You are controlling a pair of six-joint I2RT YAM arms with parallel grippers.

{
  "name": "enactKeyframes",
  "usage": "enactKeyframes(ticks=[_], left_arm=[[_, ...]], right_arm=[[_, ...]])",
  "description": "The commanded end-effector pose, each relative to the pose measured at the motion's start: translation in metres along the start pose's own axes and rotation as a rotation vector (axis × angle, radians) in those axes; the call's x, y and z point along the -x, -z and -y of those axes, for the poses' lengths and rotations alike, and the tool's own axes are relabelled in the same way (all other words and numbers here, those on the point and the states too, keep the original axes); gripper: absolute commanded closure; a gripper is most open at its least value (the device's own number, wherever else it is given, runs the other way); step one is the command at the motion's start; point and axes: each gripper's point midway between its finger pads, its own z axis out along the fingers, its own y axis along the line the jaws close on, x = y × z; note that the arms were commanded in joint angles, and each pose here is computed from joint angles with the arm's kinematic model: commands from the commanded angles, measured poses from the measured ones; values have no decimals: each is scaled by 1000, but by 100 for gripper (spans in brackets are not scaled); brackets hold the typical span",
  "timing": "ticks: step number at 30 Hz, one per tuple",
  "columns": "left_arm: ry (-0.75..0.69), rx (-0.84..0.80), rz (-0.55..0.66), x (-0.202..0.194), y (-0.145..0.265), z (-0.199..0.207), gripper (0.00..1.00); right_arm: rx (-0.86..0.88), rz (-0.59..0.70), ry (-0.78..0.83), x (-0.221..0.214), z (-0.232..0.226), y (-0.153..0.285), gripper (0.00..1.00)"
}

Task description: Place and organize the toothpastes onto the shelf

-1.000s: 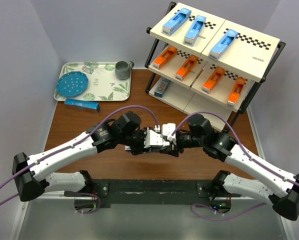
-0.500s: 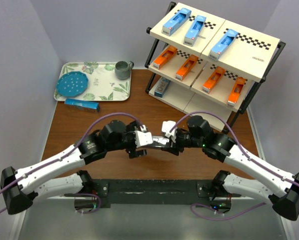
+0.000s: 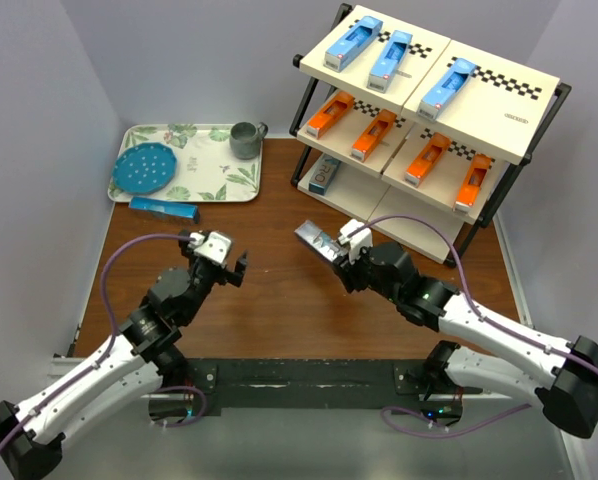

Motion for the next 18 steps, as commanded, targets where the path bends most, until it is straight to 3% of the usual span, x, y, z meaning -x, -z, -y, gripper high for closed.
enactKeyframes(ticks=[1, 9, 16, 18], left_arm=[[178, 329, 94, 0, 14, -54, 0], [182, 537, 90, -7, 32, -87, 0], [180, 581, 90, -10, 37, -95, 0], [171, 580, 90, -11, 38, -95, 0]], right_arm=[[-328, 212, -230, 40, 50, -7, 79], [-669, 278, -413, 36, 82, -22, 78], [-967, 282, -597, 24, 98, -46, 73], [-1032, 337, -677, 23, 102, -50, 71]])
